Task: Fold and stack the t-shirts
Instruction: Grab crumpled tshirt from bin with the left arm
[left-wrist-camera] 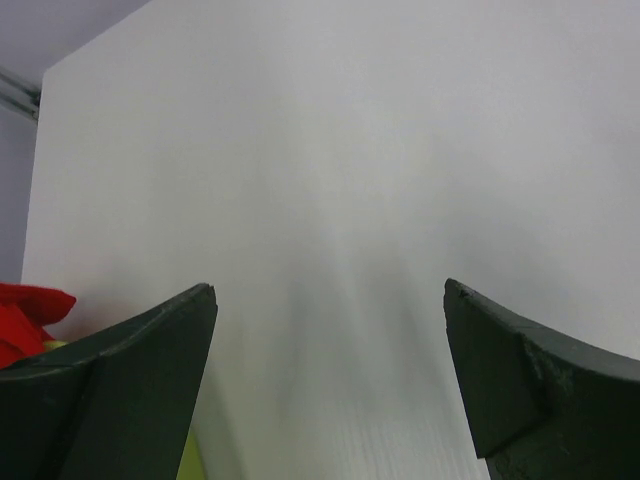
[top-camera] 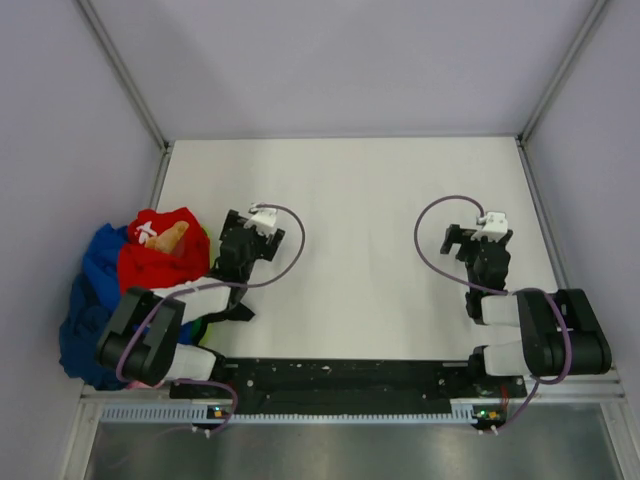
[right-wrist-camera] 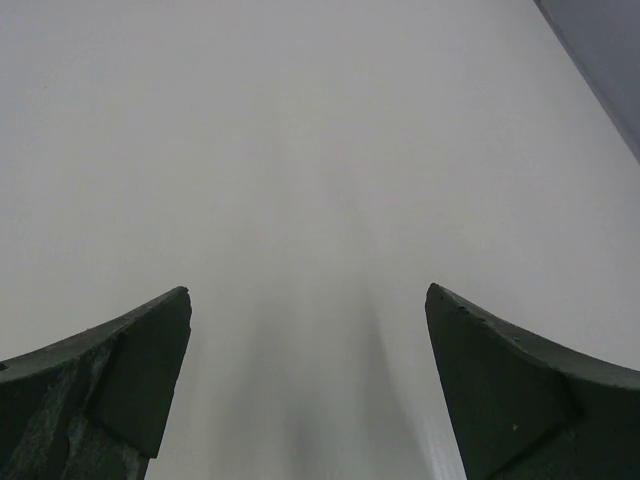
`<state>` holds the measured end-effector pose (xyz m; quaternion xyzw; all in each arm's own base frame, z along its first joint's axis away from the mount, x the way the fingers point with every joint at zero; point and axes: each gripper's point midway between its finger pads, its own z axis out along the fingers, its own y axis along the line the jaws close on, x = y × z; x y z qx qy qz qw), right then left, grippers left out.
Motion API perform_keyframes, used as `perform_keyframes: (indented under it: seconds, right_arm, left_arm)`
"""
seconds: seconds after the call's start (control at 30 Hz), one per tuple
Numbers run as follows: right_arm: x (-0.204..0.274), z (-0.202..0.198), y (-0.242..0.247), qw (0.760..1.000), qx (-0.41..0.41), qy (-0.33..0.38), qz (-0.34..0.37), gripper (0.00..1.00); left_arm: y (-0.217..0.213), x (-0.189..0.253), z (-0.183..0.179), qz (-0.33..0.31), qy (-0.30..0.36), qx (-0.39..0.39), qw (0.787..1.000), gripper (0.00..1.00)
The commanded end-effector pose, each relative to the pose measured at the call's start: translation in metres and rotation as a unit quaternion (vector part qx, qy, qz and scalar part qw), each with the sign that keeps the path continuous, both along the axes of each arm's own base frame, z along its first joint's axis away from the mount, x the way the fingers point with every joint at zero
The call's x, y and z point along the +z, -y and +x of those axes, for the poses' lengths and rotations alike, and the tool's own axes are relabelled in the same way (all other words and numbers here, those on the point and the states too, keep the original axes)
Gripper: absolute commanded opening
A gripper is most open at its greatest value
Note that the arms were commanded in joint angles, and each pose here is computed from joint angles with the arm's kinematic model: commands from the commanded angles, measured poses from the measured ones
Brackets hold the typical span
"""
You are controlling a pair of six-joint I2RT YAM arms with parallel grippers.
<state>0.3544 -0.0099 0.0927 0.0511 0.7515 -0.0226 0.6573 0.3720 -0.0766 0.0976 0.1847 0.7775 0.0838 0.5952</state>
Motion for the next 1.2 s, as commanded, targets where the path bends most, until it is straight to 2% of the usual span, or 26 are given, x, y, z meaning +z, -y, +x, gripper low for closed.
perform_keyframes:
  seconds: [0.0,0.07,0.1,0.2,0.27,0.33,0.43,0.53,0.67,0.8,0.97,1.17]
  right_arm:
    - [0.021,0.009,0.0,0.999,0.003,0.036,-0.002,0.99]
    - [0.027,0.01,0.006,0.999,-0.015,0.029,0.002,0.99]
    - [0.033,0.011,0.005,1.0,-0.012,0.022,0.0,0.99]
    - [0.067,0.018,-0.004,1.0,0.01,0.007,0.008,0.99]
    - [0.102,0.02,-0.023,0.998,0.061,0.026,0.022,0.99]
    - [0.134,0.017,-0.056,0.988,0.145,0.049,0.036,0.99]
    - [0.169,0.003,-0.103,0.964,0.257,0.065,0.035,0.99]
    - [0.177,-0.012,-0.146,0.941,0.333,0.045,0.028,0.99]
    - [0.188,-0.031,-0.192,0.912,0.41,0.033,-0.009,0.99]
    - [0.191,-0.047,-0.218,0.889,0.455,0.027,-0.052,0.99]
    - [0.188,-0.054,-0.228,0.88,0.47,0.021,-0.069,0.99]
    - [0.19,-0.053,-0.23,0.88,0.467,0.023,-0.076,0.99]
  left_arm:
    - [0.019,0.046,0.02,0.048,0.016,-0.064,0.997,0.99]
    - [0.023,0.073,0.022,0.091,-0.023,-0.094,0.991,0.99]
    - [0.021,0.103,0.027,0.098,-0.024,-0.086,0.991,0.99]
    - [-0.005,0.153,0.017,0.126,-0.1,-0.044,0.986,0.99]
    - [-0.023,0.177,0.004,0.107,-0.14,-0.039,0.984,0.99]
    - [-0.051,0.182,-0.008,0.081,-0.169,-0.024,0.982,0.98]
    - [-0.113,0.171,-0.031,0.092,-0.213,0.059,0.971,0.95]
    - [-0.167,0.149,-0.06,0.112,-0.247,0.126,0.954,0.94]
    - [-0.201,0.122,-0.093,0.084,-0.295,0.147,0.94,0.92]
    - [-0.18,0.103,-0.122,0.013,-0.35,0.09,0.932,0.86]
    - [-0.171,0.076,-0.14,0.004,-0.377,0.067,0.924,0.86]
    - [-0.159,0.068,-0.16,-0.016,-0.427,0.039,0.903,0.6]
